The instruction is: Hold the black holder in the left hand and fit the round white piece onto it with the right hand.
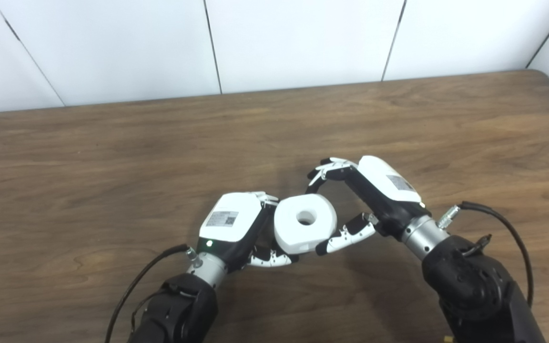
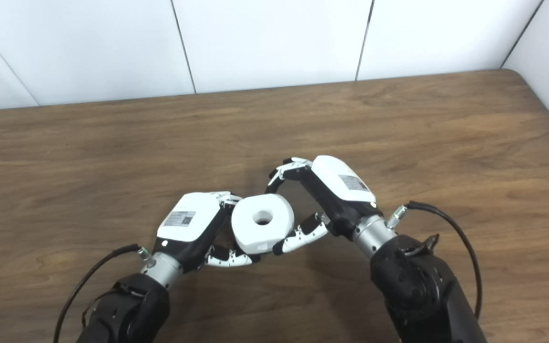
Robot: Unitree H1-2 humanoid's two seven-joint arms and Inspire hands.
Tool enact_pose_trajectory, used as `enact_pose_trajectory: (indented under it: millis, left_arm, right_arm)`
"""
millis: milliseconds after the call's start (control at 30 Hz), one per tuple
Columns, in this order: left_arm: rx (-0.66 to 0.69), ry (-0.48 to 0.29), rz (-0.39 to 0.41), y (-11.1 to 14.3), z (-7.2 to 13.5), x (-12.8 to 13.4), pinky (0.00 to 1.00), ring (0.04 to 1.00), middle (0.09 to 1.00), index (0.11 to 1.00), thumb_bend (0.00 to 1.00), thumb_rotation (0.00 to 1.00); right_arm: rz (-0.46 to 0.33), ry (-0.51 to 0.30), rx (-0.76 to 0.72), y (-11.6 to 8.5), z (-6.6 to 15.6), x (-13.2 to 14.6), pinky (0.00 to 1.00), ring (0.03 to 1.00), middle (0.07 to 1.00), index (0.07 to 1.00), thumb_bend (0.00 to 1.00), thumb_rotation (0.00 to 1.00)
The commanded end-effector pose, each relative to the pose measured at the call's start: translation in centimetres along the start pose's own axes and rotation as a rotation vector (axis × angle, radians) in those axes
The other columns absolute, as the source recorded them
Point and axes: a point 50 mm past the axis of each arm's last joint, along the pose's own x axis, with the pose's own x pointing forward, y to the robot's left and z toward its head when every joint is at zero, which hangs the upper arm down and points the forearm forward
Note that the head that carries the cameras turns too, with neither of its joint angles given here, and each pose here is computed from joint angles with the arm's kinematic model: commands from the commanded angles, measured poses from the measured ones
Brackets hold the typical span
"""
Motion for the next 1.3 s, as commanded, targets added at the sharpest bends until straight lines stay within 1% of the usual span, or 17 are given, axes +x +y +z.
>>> enact_pose_trajectory:
  millis: [0,33,67,133,300,333,367,433,467,533,633,867,1033,1167,1267]
  left_arm:
    - [-0.001,-0.026,-0.066,-0.9,0.7,-0.1,0.85,0.853,0.777,0.487,0.52,0.05]
    - [0.0,-0.026,-0.066,-0.9,0.7,-0.1,0.85,0.853,0.776,0.487,0.52,0.05]
    - [0.0,-0.027,-0.065,-0.9,0.7,-0.1,0.85,0.853,0.776,0.487,0.52,0.05]
    - [0.003,-0.028,-0.063,-0.9,0.7,-0.1,0.84,0.85,0.773,0.487,0.52,0.05]
    - [0.0,-0.026,-0.067,-0.9,0.7,-0.1,0.85,0.854,0.775,0.486,0.52,0.05]
    - [-0.001,-0.027,-0.067,-0.9,0.7,-0.1,0.85,0.853,0.775,0.486,0.52,0.05]
    - [0.001,-0.026,-0.069,-0.9,0.7,-0.1,0.85,0.852,0.775,0.486,0.52,0.05]
    - [0.004,-0.026,-0.072,-0.9,0.7,-0.1,0.85,0.855,0.777,0.487,0.52,0.05]
    - [0.006,-0.026,-0.073,-0.9,0.8,0.0,0.85,0.855,0.777,0.487,0.52,0.05]
    - [0.008,-0.027,-0.073,-1.0,0.8,0.0,0.84,0.851,0.775,0.486,0.52,0.05]
    - [0.012,-0.029,-0.08,-1.0,0.9,0.1,0.84,0.845,0.77,0.486,0.52,0.05]
    - [0.012,-0.025,-0.105,-1.2,0.9,0.2,0.84,0.847,0.77,0.486,0.52,0.05]
    - [0.012,-0.022,-0.11,-1.2,0.8,0.2,0.84,0.845,0.768,0.486,0.52,0.05]
    - [0.014,-0.022,-0.108,-1.3,0.8,0.2,0.83,0.842,0.766,0.486,0.52,0.05]
    - [0.013,-0.019,-0.107,-1.3,0.8,0.2,0.83,0.842,0.767,0.486,0.52,0.05]
  right_arm:
    - [0.007,-0.022,-0.039,-0.3,0.3,0.3,0.79,0.89,0.78,0.539,0.72,0.28]
    - [0.008,-0.022,-0.04,-0.3,0.3,0.3,0.79,0.89,0.78,0.572,0.84,0.35]
    - [0.01,-0.021,-0.037,-0.3,0.3,0.2,0.79,0.89,0.78,0.584,0.89,0.38]
    - [0.018,-0.016,-0.037,-0.3,0.2,0.2,0.81,0.895,0.785,0.601,0.93,0.4]
    - [0.038,0.005,-0.027,-0.3,0.0,0.2,0.84,0.908,0.799,0.633,0.98,0.42]
    - [0.042,0.01,-0.024,-0.3,-0.1,0.2,0.85,0.918,0.812,0.669,0.99,0.43]
    - [0.049,0.015,-0.012,-0.3,-0.1,0.1,0.86,0.921,0.817,0.681,0.99,0.43]
    - [0.058,0.022,0.008,-0.2,-0.3,0.1,0.88,0.947,0.836,0.828,1.0,0.43]
    - [0.061,0.025,0.012,-0.2,-0.3,0.1,0.88,0.951,0.84,0.851,1.0,0.43]
    - [0.065,0.029,0.012,-0.2,-0.4,0.1,0.9,0.967,0.859,0.927,1.0,0.43]
    - [0.073,0.037,0.014,-0.1,-0.6,0.2,0.91,0.969,0.877,0.981,1.0,0.45]
    - [0.07,0.041,0.021,-0.1,-0.8,0.2,0.94,0.976,0.893,1.0,1.0,0.46]
    - [0.06,0.034,0.009,-0.5,-0.7,0.2,0.94,0.973,0.898,1.0,1.0,0.47]
    - [0.052,0.034,0.003,-1.2,-0.4,0.1,0.95,0.981,0.906,1.0,1.0,0.48]
    - [0.046,0.03,-0.004,-2.1,-0.1,-0.2,0.97,0.989,0.919,1.0,1.0,0.5]
